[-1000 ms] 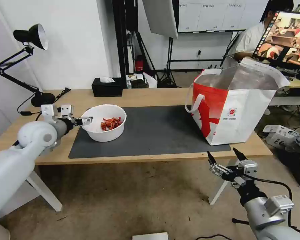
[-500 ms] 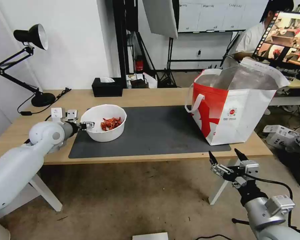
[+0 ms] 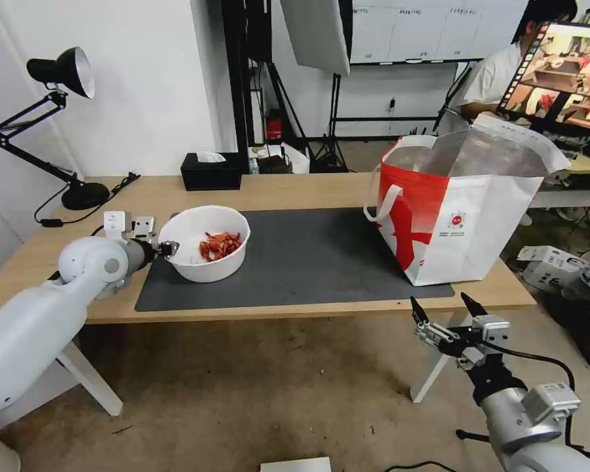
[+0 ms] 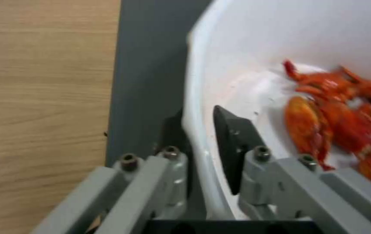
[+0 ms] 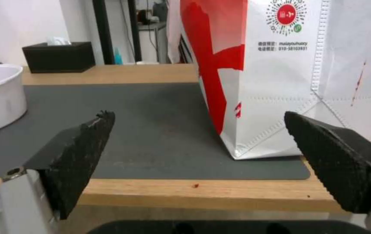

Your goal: Pick up the trash from the table and place it into the takeout bag.

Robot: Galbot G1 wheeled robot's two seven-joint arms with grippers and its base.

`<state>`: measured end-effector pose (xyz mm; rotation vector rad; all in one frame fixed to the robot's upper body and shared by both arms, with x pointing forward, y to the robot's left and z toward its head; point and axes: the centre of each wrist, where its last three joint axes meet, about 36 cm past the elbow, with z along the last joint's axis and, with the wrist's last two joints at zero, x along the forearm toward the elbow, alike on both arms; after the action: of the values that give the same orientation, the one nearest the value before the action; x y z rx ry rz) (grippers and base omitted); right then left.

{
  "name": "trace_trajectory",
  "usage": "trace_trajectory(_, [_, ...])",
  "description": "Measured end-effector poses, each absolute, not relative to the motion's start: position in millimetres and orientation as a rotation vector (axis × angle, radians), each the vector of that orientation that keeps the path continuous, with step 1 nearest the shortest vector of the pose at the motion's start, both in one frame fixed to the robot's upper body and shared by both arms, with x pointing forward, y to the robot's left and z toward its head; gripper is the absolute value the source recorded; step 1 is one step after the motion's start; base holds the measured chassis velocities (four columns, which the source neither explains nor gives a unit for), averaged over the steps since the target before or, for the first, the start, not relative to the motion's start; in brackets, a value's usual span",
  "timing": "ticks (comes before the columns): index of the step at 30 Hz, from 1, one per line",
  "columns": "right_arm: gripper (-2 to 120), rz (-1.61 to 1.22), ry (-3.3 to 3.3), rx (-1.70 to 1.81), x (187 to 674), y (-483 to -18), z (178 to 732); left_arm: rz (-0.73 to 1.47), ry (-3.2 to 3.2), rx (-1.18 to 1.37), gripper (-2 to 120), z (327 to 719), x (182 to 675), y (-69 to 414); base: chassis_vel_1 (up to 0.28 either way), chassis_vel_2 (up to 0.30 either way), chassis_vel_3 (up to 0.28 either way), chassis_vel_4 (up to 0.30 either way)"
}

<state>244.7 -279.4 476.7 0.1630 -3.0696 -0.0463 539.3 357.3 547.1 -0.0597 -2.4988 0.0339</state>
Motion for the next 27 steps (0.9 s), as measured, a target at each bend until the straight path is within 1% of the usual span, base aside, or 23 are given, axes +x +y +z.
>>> trace_trajectory(2, [100, -0.048, -3.071, 0.160, 245, -279, 477, 0.076, -2.487, -0.067, 1, 551, 538, 356, 0.000, 0.000, 0.000, 0.000])
trace_trajectory(6, [100, -0.050, -3.070, 0.149, 246, -280, 476, 0.159, -2.471, -0.055, 0, 564, 536, 353, 0.000, 0.000, 0.000, 0.000])
trace_trajectory(11, [100, -0.057, -3.068, 0.139, 246, -280, 475, 0.206, -2.479, -0.048, 0, 583, 529, 347, 0.000, 0.000, 0.000, 0.000])
trace_trajectory(14, [100, -0.067, -3.066, 0.131, 245, -279, 474, 0.265, -2.488, -0.050, 0, 613, 522, 337, 0.000, 0.000, 0.000, 0.000])
trace_trajectory(15, [100, -0.067, -3.066, 0.131, 245, -279, 474, 0.265, -2.488, -0.050, 0, 613, 522, 337, 0.000, 0.000, 0.000, 0.000])
trace_trajectory(18, [100, -0.068, -3.064, 0.129, 245, -279, 473, 0.323, -2.506, -0.065, 0, 647, 522, 329, 0.000, 0.000, 0.000, 0.000])
trace_trajectory(19, [100, -0.068, -3.064, 0.129, 245, -279, 473, 0.323, -2.506, -0.065, 0, 647, 522, 329, 0.000, 0.000, 0.000, 0.000])
trace_trajectory(22, [100, -0.063, -3.061, 0.127, 245, -280, 473, 0.391, -2.495, -0.099, 0, 680, 528, 314, 0.000, 0.000, 0.000, 0.000])
trace_trajectory(23, [100, -0.063, -3.061, 0.127, 245, -280, 473, 0.391, -2.495, -0.099, 0, 680, 528, 314, 0.000, 0.000, 0.000, 0.000])
trace_trajectory(26, [100, -0.061, -3.055, 0.127, 243, -280, 472, 0.397, -2.502, -0.166, 0, 711, 534, 283, 0.000, 0.000, 0.000, 0.000])
trace_trajectory(27, [100, -0.061, -3.055, 0.127, 243, -280, 472, 0.397, -2.502, -0.166, 0, 711, 534, 283, 0.000, 0.000, 0.000, 0.000])
